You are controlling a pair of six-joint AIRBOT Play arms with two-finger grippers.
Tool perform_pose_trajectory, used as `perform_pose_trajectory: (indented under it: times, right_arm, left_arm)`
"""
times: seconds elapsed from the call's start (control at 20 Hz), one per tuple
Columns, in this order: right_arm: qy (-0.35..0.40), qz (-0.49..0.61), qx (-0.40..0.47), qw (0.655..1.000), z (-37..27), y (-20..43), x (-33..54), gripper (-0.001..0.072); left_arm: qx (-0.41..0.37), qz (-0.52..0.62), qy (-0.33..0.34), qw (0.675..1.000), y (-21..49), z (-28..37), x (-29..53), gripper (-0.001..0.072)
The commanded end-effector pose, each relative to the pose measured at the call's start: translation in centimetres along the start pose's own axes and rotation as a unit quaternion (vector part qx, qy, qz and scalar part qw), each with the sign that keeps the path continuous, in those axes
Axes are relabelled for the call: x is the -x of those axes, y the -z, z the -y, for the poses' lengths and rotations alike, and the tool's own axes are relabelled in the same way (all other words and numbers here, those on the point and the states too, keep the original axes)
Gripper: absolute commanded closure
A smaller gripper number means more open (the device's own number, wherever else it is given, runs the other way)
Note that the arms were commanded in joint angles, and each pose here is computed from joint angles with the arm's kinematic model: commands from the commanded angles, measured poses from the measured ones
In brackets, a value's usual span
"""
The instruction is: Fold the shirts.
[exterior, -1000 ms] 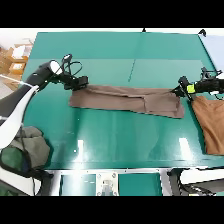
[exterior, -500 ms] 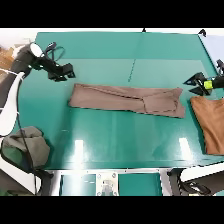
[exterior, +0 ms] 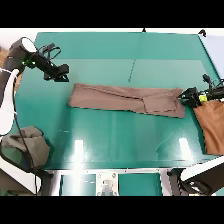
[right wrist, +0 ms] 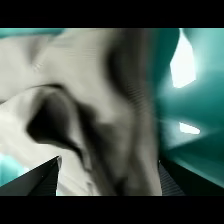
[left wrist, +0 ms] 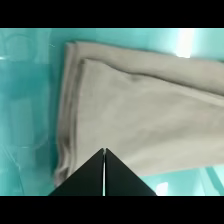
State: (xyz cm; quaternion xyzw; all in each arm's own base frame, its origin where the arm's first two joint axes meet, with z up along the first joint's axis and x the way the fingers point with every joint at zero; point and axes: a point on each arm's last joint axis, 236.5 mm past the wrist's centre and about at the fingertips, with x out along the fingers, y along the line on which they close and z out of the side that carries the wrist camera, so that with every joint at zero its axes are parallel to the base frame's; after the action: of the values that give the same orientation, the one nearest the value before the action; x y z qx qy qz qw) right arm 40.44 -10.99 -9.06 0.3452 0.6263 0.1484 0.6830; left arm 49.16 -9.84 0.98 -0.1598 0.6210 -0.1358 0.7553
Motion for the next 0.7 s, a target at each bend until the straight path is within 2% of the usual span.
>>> perform_pose_trajectory:
  times: [0.0, 0.2, 0.3, 0.35, 0.4, 0.45, 0.65]
  right_arm:
    - [-0.017, -0.035, 0.043, 0.998, 0.0, 0.8, -2.6, 0.0021]
    - [-0.005, -0.038, 0.077, 0.996, -1.5, 0.1, -4.5, 0.0024]
    - [0.005, -0.029, 0.07, 0.997, -1.8, -0.6, -5.3, 0.0063]
    - [0.006, -0.03, 0.066, 0.997, -2.1, -0.6, -5.5, 0.0265]
    - [0.005, -0.032, 0.068, 0.997, -2.4, -0.6, -5.5, 0.064]
    - [0.002, -0.033, 0.07, 0.997, -2.7, -0.7, -5.4, 0.0685]
    - [-0.007, -0.045, 0.067, 0.997, -4.9, -0.9, -3.2, 0.069]
  left_arm:
    - [-0.022, -0.003, 0.023, 0.999, 0.2, 2.1, -0.4, 0.0684]
    - [-0.042, 0.008, 0.046, 0.998, 0.0, 5.1, -1.1, 0.0684]
    - [-0.062, 0.012, 0.065, 0.996, 0.2, 7.2, -1.5, 0.0684]
    - [-0.067, 0.012, 0.074, 0.995, 0.4, 8.3, -1.8, 0.0684]
    - [-0.073, 0.014, 0.08, 0.994, 0.4, 9.3, -2.0, 0.0684]
    - [-0.08, 0.018, 0.082, 0.993, 0.5, 10.1, -2.4, 0.0684]
    - [-0.121, 0.042, 0.101, 0.987, 0.7, 15.1, -5.0, 0.0684]
